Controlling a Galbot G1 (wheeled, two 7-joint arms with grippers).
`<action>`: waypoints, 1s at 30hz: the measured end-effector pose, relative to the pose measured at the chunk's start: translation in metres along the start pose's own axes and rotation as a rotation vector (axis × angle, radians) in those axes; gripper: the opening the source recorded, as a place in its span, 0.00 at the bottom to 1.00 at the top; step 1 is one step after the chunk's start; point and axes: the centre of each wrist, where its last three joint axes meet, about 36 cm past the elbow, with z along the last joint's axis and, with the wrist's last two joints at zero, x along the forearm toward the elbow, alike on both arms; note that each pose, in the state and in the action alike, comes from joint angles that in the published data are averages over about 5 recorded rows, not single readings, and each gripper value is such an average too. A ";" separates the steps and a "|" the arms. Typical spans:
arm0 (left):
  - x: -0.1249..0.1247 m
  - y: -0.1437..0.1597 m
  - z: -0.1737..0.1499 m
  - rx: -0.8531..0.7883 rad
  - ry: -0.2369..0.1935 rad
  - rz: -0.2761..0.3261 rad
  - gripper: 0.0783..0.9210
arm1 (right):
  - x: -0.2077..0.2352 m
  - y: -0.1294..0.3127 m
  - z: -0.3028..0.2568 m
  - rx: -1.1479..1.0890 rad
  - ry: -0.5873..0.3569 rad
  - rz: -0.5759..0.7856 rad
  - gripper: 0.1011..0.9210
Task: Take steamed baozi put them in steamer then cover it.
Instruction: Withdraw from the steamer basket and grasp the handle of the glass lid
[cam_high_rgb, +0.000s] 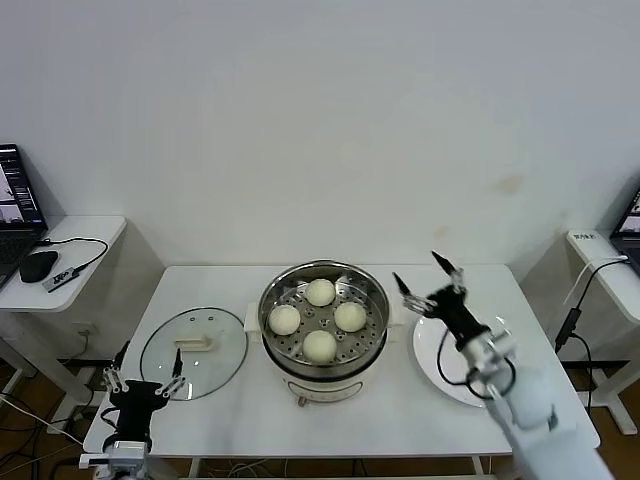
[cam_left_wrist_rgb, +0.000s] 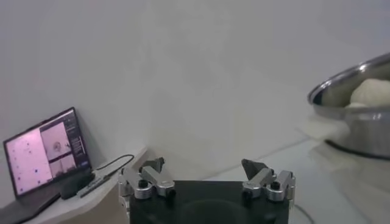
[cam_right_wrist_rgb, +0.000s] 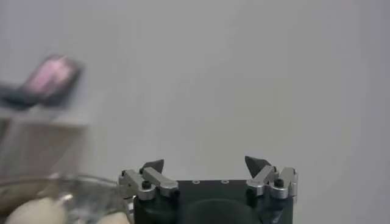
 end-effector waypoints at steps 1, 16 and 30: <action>-0.002 0.001 0.004 -0.035 -0.010 -0.006 0.88 | 0.012 0.000 0.006 -0.014 0.007 0.032 0.88; -0.026 0.008 0.073 -0.740 -0.162 0.102 0.88 | 0.133 0.014 0.050 -0.080 0.169 0.320 0.88; -0.080 0.005 0.112 -1.065 -0.218 0.191 0.88 | 0.173 0.031 0.058 -0.073 0.237 0.413 0.88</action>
